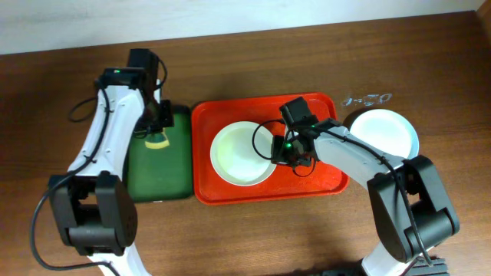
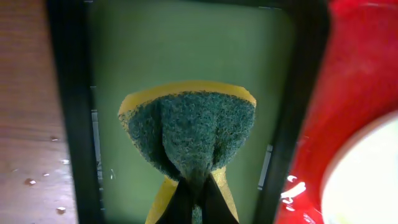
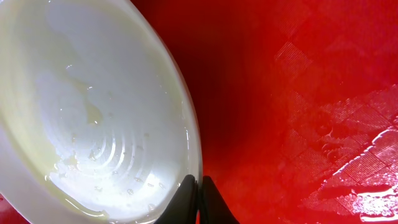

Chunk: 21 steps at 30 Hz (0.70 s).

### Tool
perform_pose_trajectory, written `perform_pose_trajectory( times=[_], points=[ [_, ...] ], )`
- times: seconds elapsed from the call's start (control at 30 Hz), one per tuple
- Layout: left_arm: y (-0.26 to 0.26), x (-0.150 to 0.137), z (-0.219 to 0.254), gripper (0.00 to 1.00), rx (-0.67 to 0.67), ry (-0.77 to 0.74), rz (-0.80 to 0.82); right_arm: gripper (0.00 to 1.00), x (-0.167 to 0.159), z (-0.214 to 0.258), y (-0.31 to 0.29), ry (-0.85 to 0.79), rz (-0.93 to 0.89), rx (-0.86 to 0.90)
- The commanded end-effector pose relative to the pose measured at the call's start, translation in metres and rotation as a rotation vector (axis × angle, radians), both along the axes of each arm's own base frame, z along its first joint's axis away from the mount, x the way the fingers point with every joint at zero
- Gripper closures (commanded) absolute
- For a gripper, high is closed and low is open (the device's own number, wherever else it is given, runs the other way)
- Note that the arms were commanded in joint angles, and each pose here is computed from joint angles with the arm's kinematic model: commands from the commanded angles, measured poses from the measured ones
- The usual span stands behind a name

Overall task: Clean dirty plates on tray and stack at the side
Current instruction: 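Return the sponge to the green tray and release it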

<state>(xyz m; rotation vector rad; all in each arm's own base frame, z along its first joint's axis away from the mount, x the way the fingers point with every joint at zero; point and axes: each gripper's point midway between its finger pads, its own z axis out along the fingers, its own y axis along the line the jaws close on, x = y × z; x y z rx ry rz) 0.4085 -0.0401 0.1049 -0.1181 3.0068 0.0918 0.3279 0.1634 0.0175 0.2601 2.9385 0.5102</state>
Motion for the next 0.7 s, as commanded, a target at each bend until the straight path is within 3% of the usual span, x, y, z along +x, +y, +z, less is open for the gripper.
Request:
perform_pose_trajectory(
  times=[0.0, 0.3, 0.33, 0.37, 0.4, 0.43, 0.47, 0.67],
  points=[
    [0.015, -0.001, 0.000, 1.00, 0.039, -0.016, 0.033, 0.95, 0.001, 0.002, 0.001, -0.020, 0.013, -0.008],
    [0.018, -0.011, -0.057, 1.00, 0.055, -0.010, 0.033, 0.94, 0.001, 0.002, 0.001, -0.020, 0.013, -0.008],
    [0.018, -0.012, -0.059, 0.99, 0.054, -0.008, 0.034, 0.87, 0.001, 0.002, 0.001, -0.020, 0.013, -0.008],
    [0.016, -0.012, -0.058, 0.87, 0.044, -0.008, 0.032, 0.78, 0.001, 0.002, 0.001, -0.021, 0.013, -0.008],
    [0.013, -0.011, -0.056, 0.61, 0.027, -0.014, 0.031, 0.71, 0.002, 0.002, 0.000, -0.023, 0.011, -0.014],
    [0.011, -0.009, -0.053, 0.41, 0.013, -0.020, 0.029, 0.64, 0.002, 0.001, -0.001, -0.025, 0.010, -0.019],
    [0.009, -0.005, -0.047, 0.32, -0.002, -0.030, 0.030, 0.61, 0.003, 0.001, -0.004, -0.031, 0.005, -0.035],
    [0.011, 0.025, 0.046, 0.30, -0.028, -0.222, 0.044, 0.61, 0.009, 0.000, -0.010, -0.058, -0.009, -0.071]
  ],
)
